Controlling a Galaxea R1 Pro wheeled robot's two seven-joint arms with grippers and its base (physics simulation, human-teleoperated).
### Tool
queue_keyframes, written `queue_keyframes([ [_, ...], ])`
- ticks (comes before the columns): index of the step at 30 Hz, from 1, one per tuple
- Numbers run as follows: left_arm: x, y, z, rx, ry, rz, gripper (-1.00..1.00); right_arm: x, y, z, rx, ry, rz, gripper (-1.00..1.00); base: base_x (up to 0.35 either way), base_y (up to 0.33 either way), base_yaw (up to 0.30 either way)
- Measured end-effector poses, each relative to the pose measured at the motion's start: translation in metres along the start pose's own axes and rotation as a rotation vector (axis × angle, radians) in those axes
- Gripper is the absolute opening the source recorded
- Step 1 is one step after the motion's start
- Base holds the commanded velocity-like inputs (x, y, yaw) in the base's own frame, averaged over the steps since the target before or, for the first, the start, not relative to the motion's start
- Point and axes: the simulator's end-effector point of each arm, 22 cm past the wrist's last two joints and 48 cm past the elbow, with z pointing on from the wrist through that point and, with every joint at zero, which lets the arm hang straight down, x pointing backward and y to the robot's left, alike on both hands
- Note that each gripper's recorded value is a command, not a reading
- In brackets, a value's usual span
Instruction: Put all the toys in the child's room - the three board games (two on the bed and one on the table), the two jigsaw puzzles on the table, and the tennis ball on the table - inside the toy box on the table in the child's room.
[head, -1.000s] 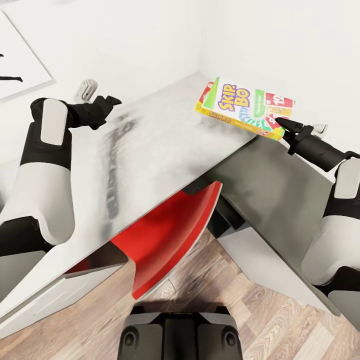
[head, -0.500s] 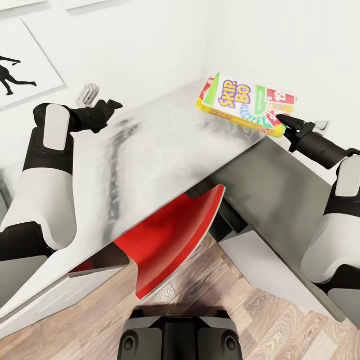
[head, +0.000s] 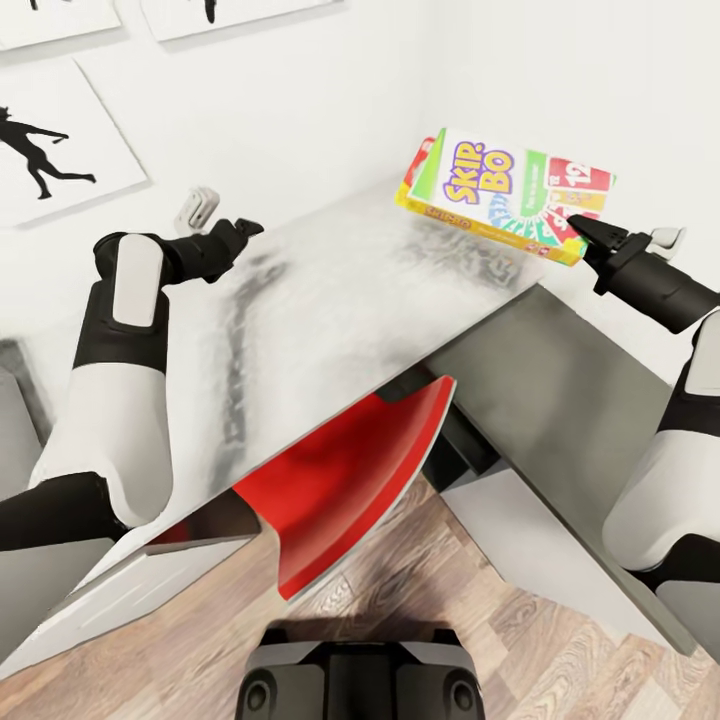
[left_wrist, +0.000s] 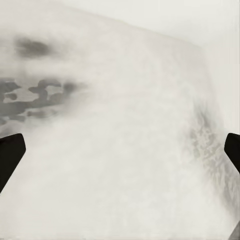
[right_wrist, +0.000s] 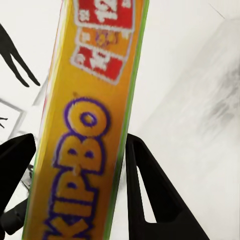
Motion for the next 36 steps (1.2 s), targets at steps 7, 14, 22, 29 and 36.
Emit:
queue_keyframes([
  [7,0.011,-0.014,-0.006,0.027,0.001,0.000,1.00,-0.002,0.007,-0.005,-0.001,-0.005,-0.014,-1.00,0.000,0.000,0.020],
  [14,0.019,-0.030,-0.010,0.050,0.007,0.002,1.00,-0.003,0.012,-0.008,-0.002,-0.006,-0.021,-1.00,-0.020,0.000,0.006],
  [22,0.017,-0.041,-0.016,0.062,0.003,0.005,1.00,-0.007,0.019,-0.009,-0.008,-0.011,-0.028,-1.00,-0.205,0.000,0.002],
  [29,0.014,-0.050,-0.021,0.073,-0.002,0.007,1.00,-0.010,0.025,-0.011,-0.010,-0.015,-0.034,-1.00,-0.255,0.000,0.000],
  [36,0.011,-0.060,-0.027,0.087,-0.008,0.009,1.00,-0.013,0.031,-0.014,-0.017,-0.018,-0.035,-1.00,-0.093,0.000,0.000],
])
